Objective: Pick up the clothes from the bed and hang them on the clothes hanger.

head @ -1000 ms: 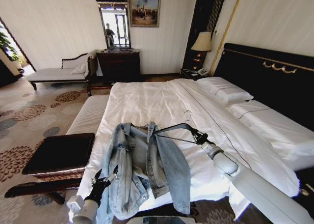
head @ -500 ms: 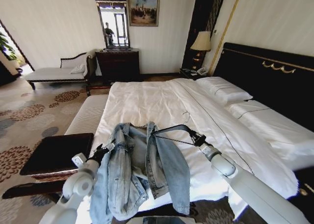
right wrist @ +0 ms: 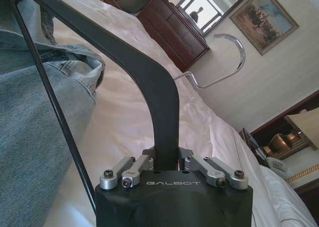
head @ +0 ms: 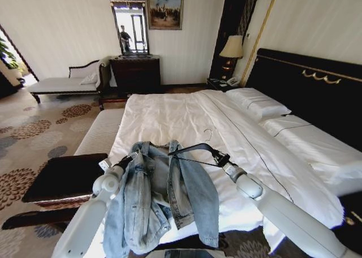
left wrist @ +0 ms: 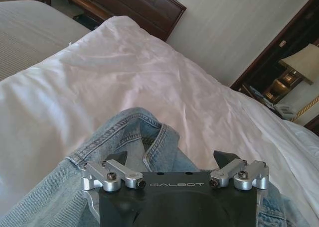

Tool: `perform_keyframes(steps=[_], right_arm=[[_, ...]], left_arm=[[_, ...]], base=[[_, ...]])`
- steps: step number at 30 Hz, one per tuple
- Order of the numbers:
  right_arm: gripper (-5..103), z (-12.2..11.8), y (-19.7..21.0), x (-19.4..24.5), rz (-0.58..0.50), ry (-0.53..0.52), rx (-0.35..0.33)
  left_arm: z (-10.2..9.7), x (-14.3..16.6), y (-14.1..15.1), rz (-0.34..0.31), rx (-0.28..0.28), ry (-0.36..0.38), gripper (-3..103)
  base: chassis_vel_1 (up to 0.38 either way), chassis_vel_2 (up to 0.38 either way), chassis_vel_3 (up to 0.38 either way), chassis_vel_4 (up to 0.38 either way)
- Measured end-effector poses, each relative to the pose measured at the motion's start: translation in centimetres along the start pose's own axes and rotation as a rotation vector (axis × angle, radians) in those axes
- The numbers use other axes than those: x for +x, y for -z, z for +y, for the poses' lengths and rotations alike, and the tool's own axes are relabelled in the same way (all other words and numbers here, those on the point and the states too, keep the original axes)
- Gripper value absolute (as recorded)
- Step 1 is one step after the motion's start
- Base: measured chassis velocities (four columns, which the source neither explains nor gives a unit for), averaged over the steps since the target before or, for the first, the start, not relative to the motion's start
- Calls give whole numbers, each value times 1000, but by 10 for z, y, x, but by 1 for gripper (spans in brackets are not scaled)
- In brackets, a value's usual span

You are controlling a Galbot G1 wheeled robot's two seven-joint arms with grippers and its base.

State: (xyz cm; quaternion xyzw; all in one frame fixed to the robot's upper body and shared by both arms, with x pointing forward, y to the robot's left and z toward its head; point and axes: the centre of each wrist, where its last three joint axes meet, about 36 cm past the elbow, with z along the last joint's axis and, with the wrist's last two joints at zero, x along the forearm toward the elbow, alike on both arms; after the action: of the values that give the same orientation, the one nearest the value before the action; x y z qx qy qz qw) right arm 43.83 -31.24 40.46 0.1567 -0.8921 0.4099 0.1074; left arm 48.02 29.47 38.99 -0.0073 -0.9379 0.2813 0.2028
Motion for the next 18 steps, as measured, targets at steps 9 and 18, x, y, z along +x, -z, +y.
perform_keyframes(steps=[9,18], right_arm=[[21,0,0,-2,6,-1,-11],[21,-6,1,-2,9,-14,-20]], left_arm=[[-4,-49,18,-10,22,-1,98],[2,-80,14,46,38,27,93]], base=[[0,0,0,0],[0,0,0,0]])
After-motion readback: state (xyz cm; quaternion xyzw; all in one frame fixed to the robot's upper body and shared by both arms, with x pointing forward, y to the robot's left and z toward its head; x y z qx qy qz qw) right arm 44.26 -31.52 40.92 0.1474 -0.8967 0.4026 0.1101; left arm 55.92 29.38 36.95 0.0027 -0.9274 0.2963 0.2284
